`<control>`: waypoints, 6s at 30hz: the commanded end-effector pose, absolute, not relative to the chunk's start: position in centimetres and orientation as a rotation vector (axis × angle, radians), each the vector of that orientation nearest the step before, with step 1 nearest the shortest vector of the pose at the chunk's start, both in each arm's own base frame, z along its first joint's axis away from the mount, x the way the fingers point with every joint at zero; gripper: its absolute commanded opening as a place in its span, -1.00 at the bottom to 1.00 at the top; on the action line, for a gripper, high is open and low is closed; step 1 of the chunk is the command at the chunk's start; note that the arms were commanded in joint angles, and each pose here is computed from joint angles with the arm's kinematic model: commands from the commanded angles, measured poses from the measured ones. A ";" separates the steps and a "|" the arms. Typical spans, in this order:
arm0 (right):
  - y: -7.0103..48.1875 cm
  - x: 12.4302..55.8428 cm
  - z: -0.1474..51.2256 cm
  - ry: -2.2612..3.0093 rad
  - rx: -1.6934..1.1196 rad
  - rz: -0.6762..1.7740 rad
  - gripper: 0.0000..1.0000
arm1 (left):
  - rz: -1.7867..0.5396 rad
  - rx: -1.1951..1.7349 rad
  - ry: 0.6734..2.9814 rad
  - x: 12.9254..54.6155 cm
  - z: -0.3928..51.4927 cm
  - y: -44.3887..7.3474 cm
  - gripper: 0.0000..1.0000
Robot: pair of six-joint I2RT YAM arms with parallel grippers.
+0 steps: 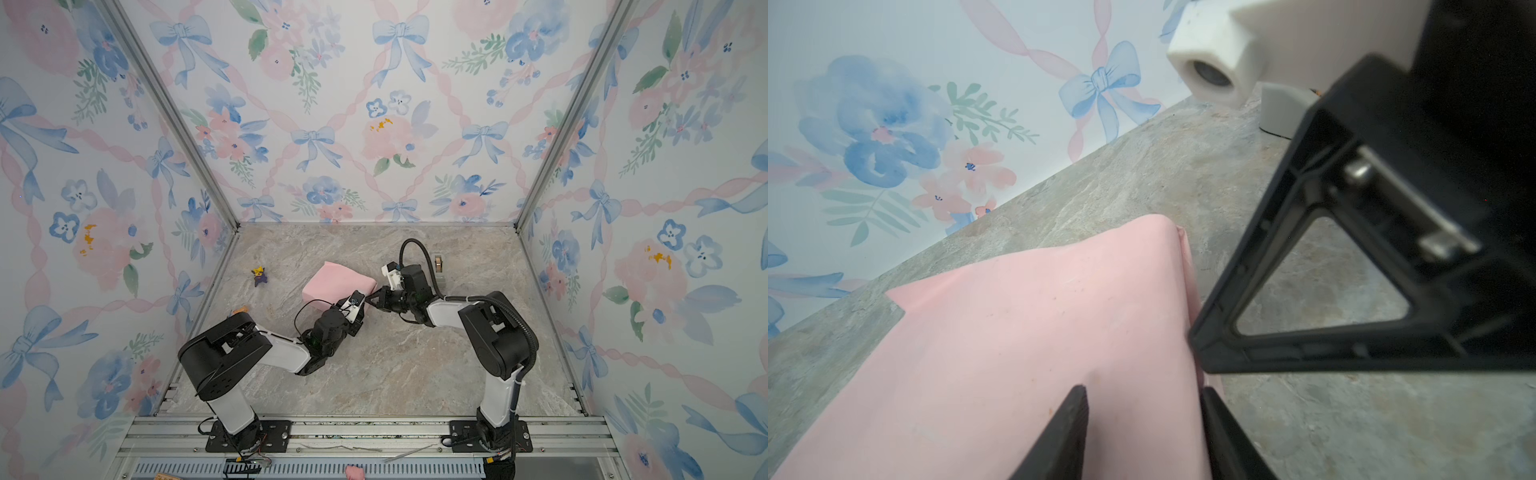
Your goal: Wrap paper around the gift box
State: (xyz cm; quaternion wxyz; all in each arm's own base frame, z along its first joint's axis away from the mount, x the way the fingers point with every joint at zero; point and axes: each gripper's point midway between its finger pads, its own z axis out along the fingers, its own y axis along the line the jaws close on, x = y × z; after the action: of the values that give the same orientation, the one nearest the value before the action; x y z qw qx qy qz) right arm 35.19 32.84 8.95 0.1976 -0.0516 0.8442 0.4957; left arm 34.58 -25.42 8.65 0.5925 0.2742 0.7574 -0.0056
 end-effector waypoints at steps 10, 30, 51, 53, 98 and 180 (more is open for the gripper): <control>33.9 36.5 8.9 2.321 -0.133 1.404 -1.00 | 0.110 0.825 2.043 31.1 -0.5 -21.9 -0.11; 30.8 34.6 9.0 2.353 -0.107 1.337 -0.99 | -0.040 0.788 1.899 31.4 5.8 -24.1 0.24; 28.7 34.7 13.2 2.479 -0.329 1.014 0.05 | -0.339 0.083 2.012 31.0 15.6 -16.3 0.40; 29.2 35.5 13.1 2.510 -0.388 0.975 0.16 | -0.364 -0.052 2.084 30.5 14.9 -14.8 0.43; 29.3 33.7 12.1 2.679 -0.374 0.999 0.13 | -0.901 -0.423 2.121 33.5 11.3 -13.9 0.32; 35.4 31.4 9.9 2.376 -0.032 1.141 -0.92 | -0.742 0.163 2.284 34.6 6.2 -20.0 -0.36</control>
State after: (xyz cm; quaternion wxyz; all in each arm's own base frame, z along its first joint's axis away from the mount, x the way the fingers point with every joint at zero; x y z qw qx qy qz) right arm 30.57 35.26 7.45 0.2219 -0.0143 0.8908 0.3962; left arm 36.67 -20.60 10.02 0.4146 0.0624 0.8535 -0.3095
